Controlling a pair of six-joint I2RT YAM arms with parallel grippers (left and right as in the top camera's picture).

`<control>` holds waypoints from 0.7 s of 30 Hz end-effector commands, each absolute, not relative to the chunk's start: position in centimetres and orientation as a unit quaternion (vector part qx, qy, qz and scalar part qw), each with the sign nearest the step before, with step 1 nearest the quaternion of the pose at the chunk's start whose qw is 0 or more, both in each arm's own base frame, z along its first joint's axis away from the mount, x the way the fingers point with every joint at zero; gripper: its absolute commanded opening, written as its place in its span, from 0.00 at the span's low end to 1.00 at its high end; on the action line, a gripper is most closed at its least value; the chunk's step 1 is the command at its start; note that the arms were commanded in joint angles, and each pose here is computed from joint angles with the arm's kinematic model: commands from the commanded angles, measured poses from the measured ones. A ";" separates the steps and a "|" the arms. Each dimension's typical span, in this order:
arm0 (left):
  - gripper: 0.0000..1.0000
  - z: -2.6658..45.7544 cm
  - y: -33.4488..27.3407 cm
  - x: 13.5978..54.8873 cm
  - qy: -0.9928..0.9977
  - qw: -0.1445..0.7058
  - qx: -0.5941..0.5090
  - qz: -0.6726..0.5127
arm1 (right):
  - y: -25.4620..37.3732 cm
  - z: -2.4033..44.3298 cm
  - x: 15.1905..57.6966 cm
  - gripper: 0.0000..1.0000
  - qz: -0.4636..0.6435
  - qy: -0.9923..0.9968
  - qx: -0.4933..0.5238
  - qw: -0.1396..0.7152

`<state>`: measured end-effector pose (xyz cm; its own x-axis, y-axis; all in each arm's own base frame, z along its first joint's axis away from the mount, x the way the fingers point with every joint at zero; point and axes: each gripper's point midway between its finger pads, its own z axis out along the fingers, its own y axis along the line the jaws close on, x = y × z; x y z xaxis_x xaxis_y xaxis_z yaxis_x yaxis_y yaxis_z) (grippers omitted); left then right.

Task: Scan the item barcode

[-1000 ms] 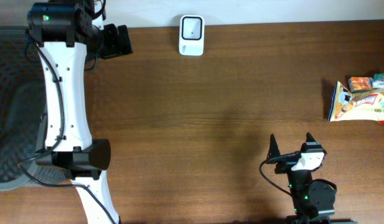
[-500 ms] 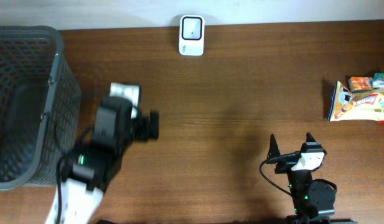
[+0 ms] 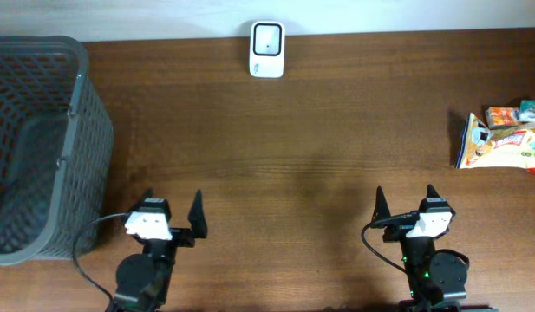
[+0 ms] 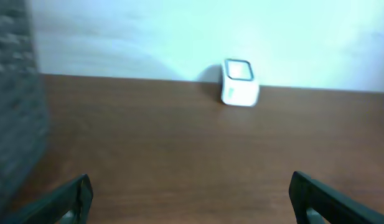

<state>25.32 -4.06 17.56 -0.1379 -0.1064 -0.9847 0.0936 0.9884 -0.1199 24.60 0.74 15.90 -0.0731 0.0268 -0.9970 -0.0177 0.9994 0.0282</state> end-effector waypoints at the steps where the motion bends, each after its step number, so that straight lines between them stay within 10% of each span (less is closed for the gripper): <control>1: 0.99 16.7 -2.8 25.2 0.743 0.666 -0.013 -0.065 | 0.7 15.6 24.6 0.99 0.019 0.734 0.008 0.678; 21: 0.99 15.6 0.4 24.6 0.735 0.678 -0.004 0.017 | 0.7 15.6 24.6 0.98 0.019 0.734 0.008 0.679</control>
